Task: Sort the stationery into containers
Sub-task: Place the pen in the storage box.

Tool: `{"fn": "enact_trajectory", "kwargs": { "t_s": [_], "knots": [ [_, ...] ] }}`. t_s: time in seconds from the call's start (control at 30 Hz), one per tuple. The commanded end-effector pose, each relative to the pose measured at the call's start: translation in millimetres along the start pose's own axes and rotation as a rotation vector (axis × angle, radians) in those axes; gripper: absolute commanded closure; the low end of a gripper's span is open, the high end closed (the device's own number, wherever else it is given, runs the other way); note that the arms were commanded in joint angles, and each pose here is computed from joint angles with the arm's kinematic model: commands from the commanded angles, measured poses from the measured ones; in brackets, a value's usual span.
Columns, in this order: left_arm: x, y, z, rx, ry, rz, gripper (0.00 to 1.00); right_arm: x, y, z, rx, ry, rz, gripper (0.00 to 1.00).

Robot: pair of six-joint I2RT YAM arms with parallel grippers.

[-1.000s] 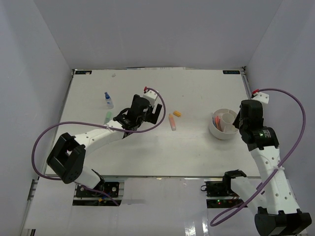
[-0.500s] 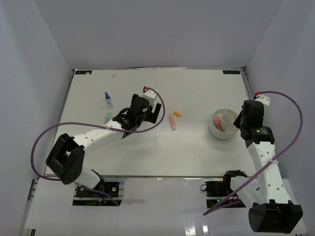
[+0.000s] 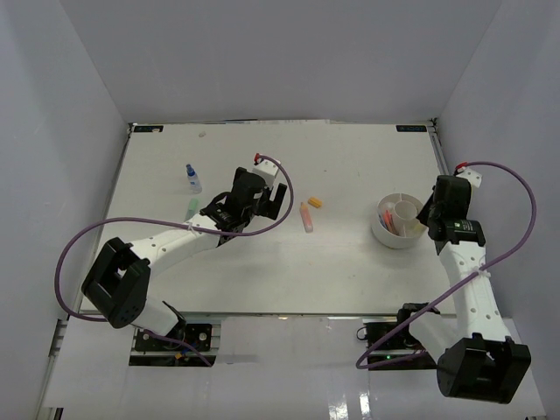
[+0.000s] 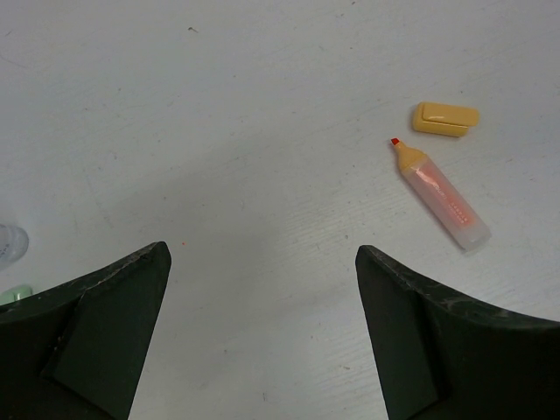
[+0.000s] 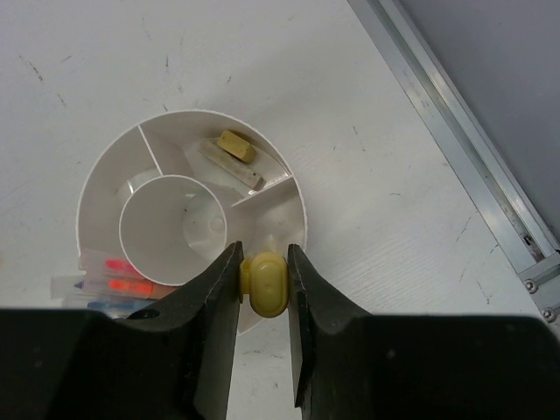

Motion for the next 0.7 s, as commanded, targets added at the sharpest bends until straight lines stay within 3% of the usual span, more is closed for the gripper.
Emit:
{"fn": "enact_trajectory", "kwargs": {
  "t_s": [0.0, 0.5, 0.67],
  "knots": [
    [7.5, 2.2, -14.2, 0.020, -0.049, 0.004, 0.02, -8.3, 3.3, -7.0, -0.041, -0.037, -0.009, 0.92],
    [8.9, 1.2, -14.3, 0.021, -0.053, 0.016, 0.02, -32.1, 3.8, -0.9, -0.082, -0.026, 0.029, 0.90],
    [7.8, 0.5, -13.1, 0.018, -0.048, 0.022, 0.02, -36.3, 4.5, 2.0, -0.086, -0.009, 0.035, 0.80]
  ]
}}
Point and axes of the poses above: each gripper's point midway between its finger pads, its own x axis back along the fingers, its own y axis along the line the jaws close on, z = x × y, the point moved 9 cm from there along x, back along the fingers, and after that the axes turned 1 degree about x, right-handed, at the moved point
